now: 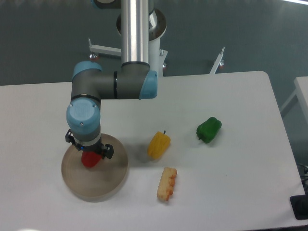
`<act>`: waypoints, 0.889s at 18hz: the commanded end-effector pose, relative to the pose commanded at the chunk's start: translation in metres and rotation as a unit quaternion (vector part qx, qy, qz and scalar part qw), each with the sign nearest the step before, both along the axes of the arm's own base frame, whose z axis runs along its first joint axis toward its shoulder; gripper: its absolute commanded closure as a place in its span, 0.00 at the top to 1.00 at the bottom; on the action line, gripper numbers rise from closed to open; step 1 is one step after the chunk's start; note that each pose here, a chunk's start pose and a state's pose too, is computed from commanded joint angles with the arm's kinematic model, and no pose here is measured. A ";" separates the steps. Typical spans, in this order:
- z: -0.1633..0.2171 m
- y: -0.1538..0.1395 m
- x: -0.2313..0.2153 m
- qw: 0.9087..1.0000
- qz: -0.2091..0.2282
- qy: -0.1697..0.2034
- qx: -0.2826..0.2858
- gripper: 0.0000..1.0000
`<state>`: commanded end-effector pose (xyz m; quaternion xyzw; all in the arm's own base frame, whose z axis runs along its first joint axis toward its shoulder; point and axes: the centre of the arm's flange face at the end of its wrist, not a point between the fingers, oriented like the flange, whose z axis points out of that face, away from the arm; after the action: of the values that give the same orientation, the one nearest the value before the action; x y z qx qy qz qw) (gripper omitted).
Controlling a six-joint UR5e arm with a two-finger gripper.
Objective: Place the red pepper on the plate
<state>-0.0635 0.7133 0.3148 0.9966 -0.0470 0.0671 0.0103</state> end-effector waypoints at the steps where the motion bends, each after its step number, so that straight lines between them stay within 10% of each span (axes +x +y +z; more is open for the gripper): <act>1: 0.019 -0.002 -0.017 1.000 0.003 -0.001 -0.005 1.00; 16: 0.070 -0.084 -0.250 0.984 -0.163 0.065 0.010 1.00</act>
<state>-0.3138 0.6292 0.3844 0.9778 -0.2093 -0.0006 0.0137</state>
